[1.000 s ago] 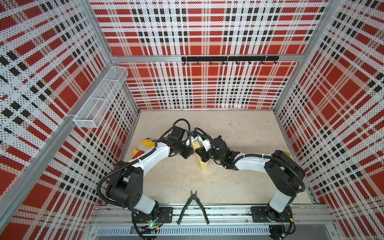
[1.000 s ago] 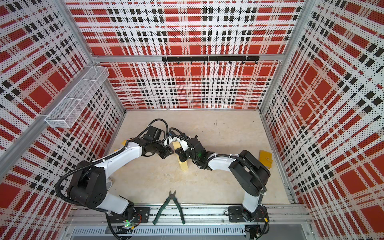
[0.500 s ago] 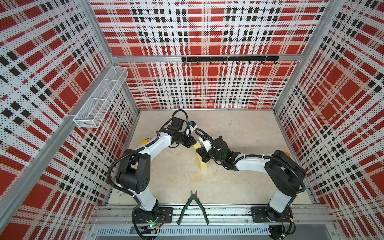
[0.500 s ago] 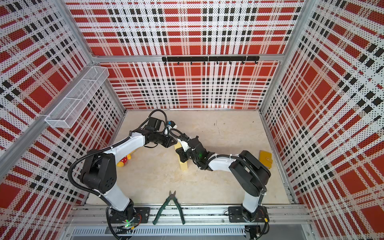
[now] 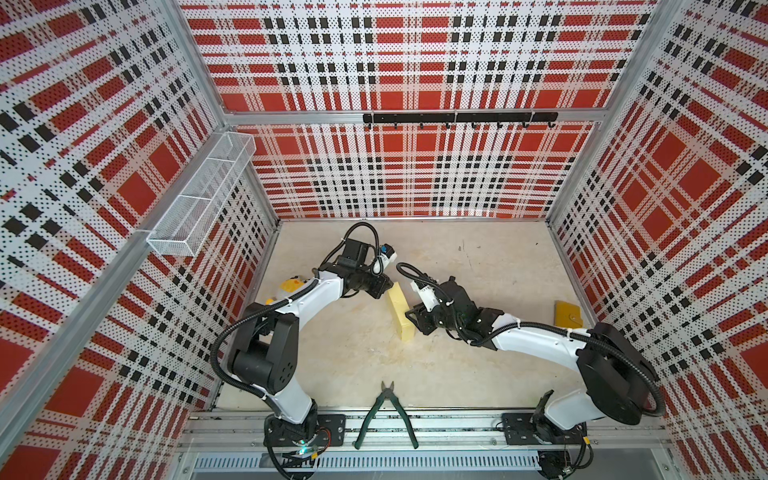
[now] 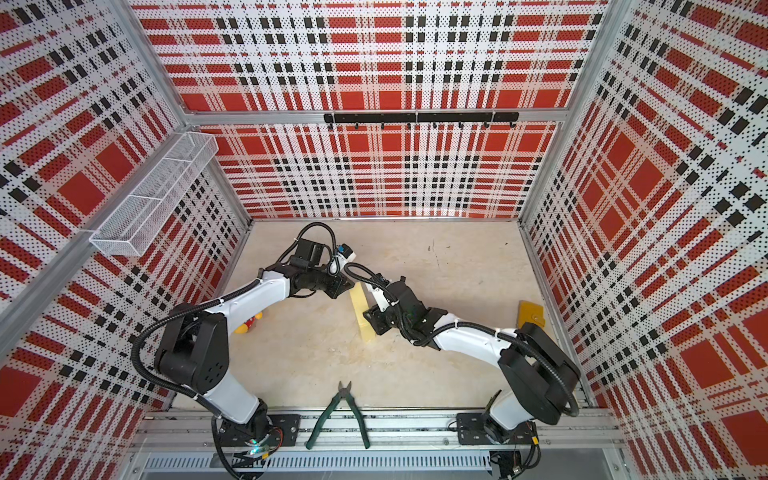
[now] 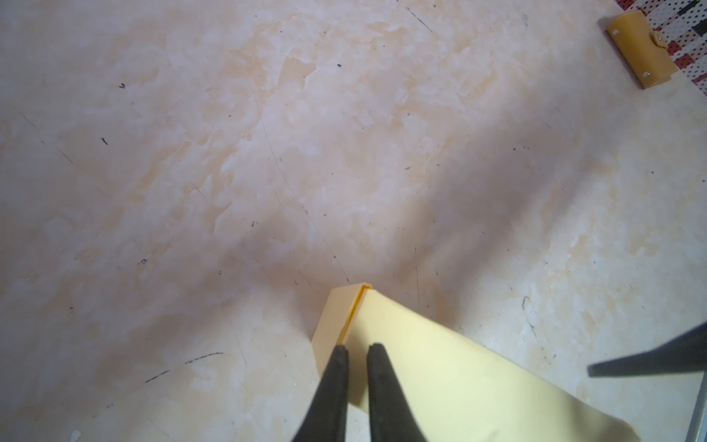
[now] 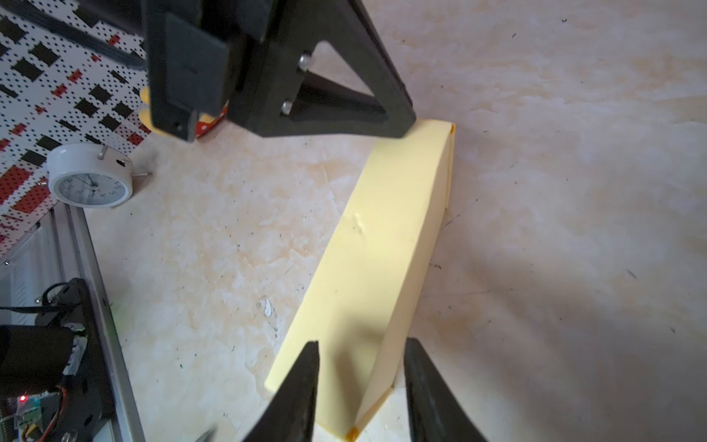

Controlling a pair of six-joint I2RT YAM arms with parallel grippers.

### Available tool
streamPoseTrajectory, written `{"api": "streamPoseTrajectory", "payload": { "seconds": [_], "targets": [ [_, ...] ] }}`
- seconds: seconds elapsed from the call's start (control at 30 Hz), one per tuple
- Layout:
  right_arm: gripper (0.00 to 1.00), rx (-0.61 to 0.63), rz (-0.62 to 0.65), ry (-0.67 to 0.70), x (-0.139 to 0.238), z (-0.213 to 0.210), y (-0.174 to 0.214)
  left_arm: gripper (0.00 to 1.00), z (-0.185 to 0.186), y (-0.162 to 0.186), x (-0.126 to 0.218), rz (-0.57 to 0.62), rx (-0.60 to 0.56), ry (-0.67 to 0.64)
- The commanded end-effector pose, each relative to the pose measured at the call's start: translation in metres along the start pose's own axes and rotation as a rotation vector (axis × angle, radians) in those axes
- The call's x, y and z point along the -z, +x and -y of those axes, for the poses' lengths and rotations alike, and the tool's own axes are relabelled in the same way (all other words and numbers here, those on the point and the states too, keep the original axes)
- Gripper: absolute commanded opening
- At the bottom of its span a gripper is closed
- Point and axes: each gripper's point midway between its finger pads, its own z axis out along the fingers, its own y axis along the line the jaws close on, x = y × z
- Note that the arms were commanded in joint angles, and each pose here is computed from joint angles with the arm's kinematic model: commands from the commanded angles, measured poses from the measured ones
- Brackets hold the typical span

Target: Fold the paper box

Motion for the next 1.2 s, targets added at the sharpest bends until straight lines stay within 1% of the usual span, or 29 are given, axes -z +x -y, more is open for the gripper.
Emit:
{"api": "streamPoseTrajectory", "payload": {
  "seconds": [0.0,0.1,0.17,0.4,0.5,0.57,0.67,0.77,0.83,1.0,1.1,1.17],
  "targets": [
    [0.41,-0.003,-0.074,0.043,-0.004,0.004,0.024,0.16,0.002,0.056,-0.012,-0.181,0.061,-0.008],
    [0.42,-0.017,-0.111,0.069,-0.011,0.009,0.036,0.16,0.004,0.058,-0.012,-0.181,0.054,-0.009],
    [0.40,-0.003,-0.144,0.088,-0.016,0.011,0.047,0.16,0.002,0.058,-0.011,-0.180,0.053,-0.017],
    [0.33,0.101,-0.315,0.175,-0.025,0.017,0.099,0.16,-0.001,0.064,-0.004,-0.149,0.075,-0.037],
    [0.32,0.144,-0.361,0.200,-0.028,0.015,0.108,0.16,-0.002,0.064,0.004,-0.124,0.084,-0.039],
    [0.31,0.170,-0.356,0.210,-0.029,0.009,0.098,0.18,-0.004,0.061,0.010,-0.082,0.108,-0.037],
    [0.29,0.211,-0.310,0.211,-0.033,-0.004,0.067,0.20,-0.015,0.055,0.027,-0.005,0.151,-0.050],
    [0.29,0.247,-0.289,0.202,-0.042,-0.018,0.048,0.28,-0.031,0.057,0.043,0.027,0.161,-0.107],
    [0.30,0.248,-0.280,0.203,-0.047,-0.023,0.041,0.30,-0.047,0.059,0.058,0.049,0.170,-0.165],
    [0.37,0.238,-0.233,0.179,-0.056,-0.028,0.027,0.32,-0.057,0.071,0.075,0.048,0.133,-0.218],
    [0.40,0.214,-0.210,0.153,-0.055,-0.027,0.020,0.33,-0.064,0.067,0.083,0.062,0.121,-0.238],
    [0.43,0.229,-0.205,0.159,-0.053,-0.025,0.017,0.33,-0.067,0.065,0.087,0.064,0.104,-0.252]
  ]
}}
